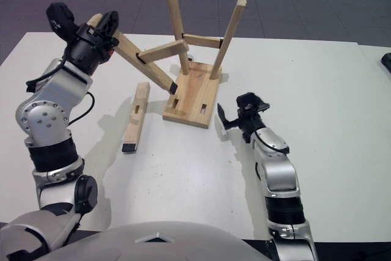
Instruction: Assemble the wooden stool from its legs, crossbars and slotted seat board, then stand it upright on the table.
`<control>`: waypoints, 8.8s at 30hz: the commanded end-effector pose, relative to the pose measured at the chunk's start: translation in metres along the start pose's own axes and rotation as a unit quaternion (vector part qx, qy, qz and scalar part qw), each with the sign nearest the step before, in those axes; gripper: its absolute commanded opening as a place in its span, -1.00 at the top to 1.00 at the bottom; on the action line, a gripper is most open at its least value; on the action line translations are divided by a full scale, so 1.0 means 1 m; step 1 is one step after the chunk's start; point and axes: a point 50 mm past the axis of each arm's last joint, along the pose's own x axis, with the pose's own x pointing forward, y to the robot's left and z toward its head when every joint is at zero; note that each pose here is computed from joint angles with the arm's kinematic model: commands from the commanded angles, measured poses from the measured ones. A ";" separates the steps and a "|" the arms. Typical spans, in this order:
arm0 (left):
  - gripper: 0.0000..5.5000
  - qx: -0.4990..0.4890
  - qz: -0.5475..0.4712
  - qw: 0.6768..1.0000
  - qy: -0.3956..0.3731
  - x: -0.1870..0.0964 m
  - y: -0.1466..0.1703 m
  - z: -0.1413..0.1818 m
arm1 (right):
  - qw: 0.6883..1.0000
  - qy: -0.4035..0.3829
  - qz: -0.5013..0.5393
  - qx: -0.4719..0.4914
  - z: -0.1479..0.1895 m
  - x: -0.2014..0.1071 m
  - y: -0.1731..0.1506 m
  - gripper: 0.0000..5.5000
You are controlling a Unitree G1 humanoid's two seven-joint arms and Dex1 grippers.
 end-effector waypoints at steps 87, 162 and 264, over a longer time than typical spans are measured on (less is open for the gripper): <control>-0.95 0.220 0.057 0.973 -0.046 -0.033 0.029 -0.009 | 0.997 0.037 -0.059 -0.028 0.002 0.044 0.034 -0.96; 0.26 0.383 -0.303 0.856 -0.169 0.011 -0.049 0.034 | 0.770 -0.419 0.328 0.352 0.273 -0.006 0.027 -0.96; -0.96 0.148 0.186 0.971 -0.040 0.024 0.073 -0.040 | 0.852 -0.224 -0.095 0.464 0.089 -0.006 -0.015 0.64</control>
